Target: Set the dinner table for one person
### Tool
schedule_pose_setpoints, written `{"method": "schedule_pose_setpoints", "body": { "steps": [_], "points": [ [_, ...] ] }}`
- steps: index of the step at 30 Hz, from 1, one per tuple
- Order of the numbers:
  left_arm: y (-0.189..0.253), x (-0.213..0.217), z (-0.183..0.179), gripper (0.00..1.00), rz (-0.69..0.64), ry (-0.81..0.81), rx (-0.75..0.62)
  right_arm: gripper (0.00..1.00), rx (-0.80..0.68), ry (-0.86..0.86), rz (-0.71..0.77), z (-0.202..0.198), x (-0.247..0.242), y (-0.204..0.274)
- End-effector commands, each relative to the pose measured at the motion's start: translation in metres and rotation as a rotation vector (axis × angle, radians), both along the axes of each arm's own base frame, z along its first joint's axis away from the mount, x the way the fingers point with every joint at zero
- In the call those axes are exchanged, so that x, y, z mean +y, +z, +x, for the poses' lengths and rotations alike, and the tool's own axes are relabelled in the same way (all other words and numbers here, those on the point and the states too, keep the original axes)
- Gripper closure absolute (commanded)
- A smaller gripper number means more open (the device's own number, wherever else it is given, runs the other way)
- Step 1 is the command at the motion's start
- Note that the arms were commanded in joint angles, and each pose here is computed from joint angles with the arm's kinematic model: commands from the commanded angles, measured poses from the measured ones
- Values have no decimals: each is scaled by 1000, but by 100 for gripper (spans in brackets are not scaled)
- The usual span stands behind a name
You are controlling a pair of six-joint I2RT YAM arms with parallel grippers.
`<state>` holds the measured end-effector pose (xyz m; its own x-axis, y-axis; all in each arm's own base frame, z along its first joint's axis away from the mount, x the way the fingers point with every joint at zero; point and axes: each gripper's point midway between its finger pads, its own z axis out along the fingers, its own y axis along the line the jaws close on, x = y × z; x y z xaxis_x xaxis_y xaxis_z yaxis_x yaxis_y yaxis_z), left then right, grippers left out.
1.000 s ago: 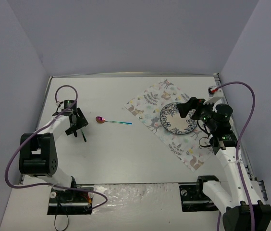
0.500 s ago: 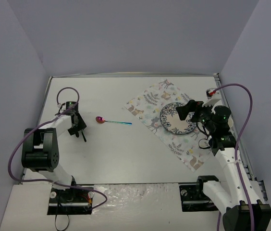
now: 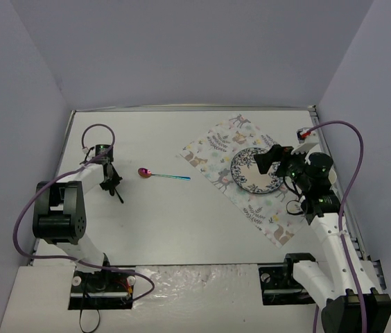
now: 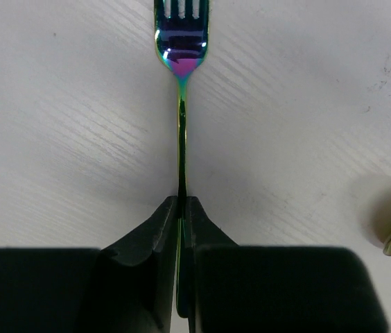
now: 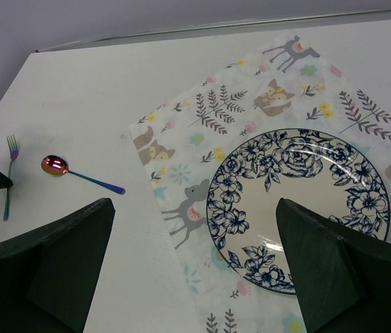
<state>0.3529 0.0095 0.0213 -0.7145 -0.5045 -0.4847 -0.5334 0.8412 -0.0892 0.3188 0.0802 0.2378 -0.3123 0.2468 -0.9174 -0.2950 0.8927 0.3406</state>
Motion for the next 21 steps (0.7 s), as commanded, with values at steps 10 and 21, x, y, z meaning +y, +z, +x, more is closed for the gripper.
{"method": "schedule_pose_setpoints", "body": {
  "steps": [10,21],
  "points": [
    [88,0,24,100,86,-121,-130,0,-95,-1,13,-4,1,22],
    [198,-126,81,100,135,-639,-382,0,-141,-44,60,-24,-3,30]
  ]
}}
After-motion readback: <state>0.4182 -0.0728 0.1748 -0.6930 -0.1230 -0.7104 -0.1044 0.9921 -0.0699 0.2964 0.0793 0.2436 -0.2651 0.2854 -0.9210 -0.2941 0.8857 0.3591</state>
